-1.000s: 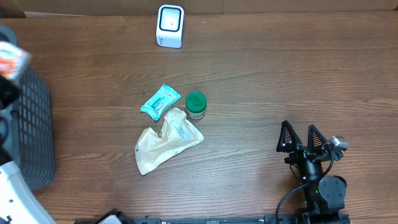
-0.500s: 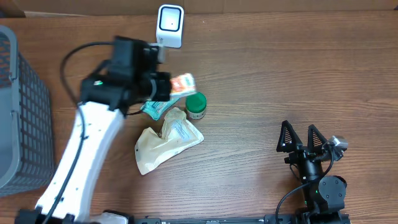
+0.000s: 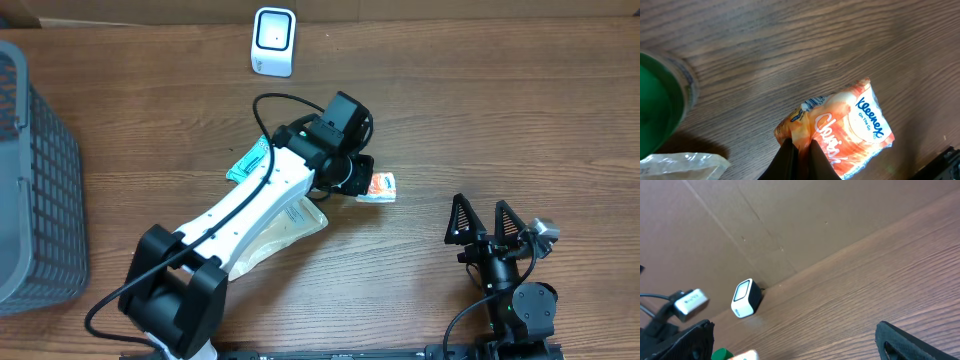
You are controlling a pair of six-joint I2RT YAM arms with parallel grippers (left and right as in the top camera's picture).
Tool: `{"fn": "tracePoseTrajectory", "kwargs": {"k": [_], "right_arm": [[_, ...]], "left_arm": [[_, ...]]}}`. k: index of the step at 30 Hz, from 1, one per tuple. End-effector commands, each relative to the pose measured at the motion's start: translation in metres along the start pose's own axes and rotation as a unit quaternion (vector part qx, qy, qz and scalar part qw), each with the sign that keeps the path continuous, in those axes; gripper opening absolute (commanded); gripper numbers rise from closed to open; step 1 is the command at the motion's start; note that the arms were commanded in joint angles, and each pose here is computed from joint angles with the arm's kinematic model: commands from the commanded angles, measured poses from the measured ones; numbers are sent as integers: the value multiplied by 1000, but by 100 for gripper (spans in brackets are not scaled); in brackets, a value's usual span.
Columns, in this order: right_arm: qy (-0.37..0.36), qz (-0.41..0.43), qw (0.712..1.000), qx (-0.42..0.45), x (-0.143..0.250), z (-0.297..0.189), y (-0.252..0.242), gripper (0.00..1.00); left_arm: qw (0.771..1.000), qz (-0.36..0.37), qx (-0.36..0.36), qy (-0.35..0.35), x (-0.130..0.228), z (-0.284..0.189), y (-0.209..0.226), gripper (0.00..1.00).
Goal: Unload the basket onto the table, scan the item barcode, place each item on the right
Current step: 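Carry the orange pack right of the bottle and release it, then move the left gripper into the basket and grasp the green-white tissue pack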
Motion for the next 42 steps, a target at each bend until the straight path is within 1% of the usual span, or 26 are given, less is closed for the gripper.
{"fn": "tracePoseTrajectory", "kwargs": {"k": [1,2,3,4,6,8,9,11,14,15,16,17,20,21,22,25,26,28,29,31,33,37,39,42], "right_arm": [[-2,-5,1000,2,2,0,-2,100],[-2,-5,1000,2,2,0,-2,100],[-2,-5,1000,2,2,0,-2,100],[-2,-5,1000,2,2,0,-2,100],[-2,-5,1000,2,2,0,-2,100],[-2,-5,1000,2,2,0,-2,100],[-2,-5,1000,2,2,0,-2,100],[-2,-5,1000,2,2,0,-2,100],[-2,-5,1000,2,2,0,-2,100],[-2,-5,1000,2,2,0,-2,100],[-2,-5,1000,2,2,0,-2,100],[-2,-5,1000,2,2,0,-2,100],[-2,-5,1000,2,2,0,-2,100],[-2,-5,1000,2,2,0,-2,100],[-2,-5,1000,2,2,0,-2,100],[-2,-5,1000,2,2,0,-2,100],[-2,-5,1000,2,2,0,-2,100],[-2,-5,1000,2,2,0,-2,100],[-2,-5,1000,2,2,0,-2,100],[-2,-5,1000,2,2,0,-2,100],[-2,-5,1000,2,2,0,-2,100],[-2,-5,1000,2,2,0,-2,100],[-2,-5,1000,2,2,0,-2,100],[-2,-5,1000,2,2,0,-2,100]], "left_arm": [[1000,-17,-3,9,1,8,3,4],[1000,-16,-2,8,1,8,2,16],[1000,-16,-1,7,0,8,2,36],[1000,-15,-1,6,0,8,2,47],[1000,-14,1,2,-2,7,2,58],[1000,-14,13,-3,-9,1,2,59],[999,0,31,-6,-15,-8,0,59],[999,6,45,-13,-23,-20,-2,57],[998,3,50,-42,-42,-57,0,56],[997,8,51,-60,-52,-82,1,55],[996,9,52,-70,-56,-96,1,55],[995,9,53,-80,-59,-109,2,55],[990,-1,57,-131,-67,-170,9,55],[987,-9,56,-151,-67,-191,16,55],[985,-14,56,-160,-67,-200,20,56],[973,-59,40,-220,-63,-253,56,57],[966,-84,26,-245,-60,-273,75,58],[955,-117,9,-274,-55,-296,100,59],[942,-148,-10,-300,-49,-315,123,60],[924,-181,-38,-335,-40,-340,154,62],[897,-234,-68,-367,-28,-365,194,64],[857,-312,-107,-395,-7,-391,250,68],[841,-341,-120,-402,2,-399,269,69],[801,-408,-151,-412,17,-409,302,72]]}}
Point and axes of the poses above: each gripper's point midway between its finger pads, its own z axis out along the fingers, its own y axis along the line the jaws close on, x = y × z, the point moved 6 cm from there along -z, back along the fingers, and after that the axes turned 9 degrees about -z, right-handed, at the moved point
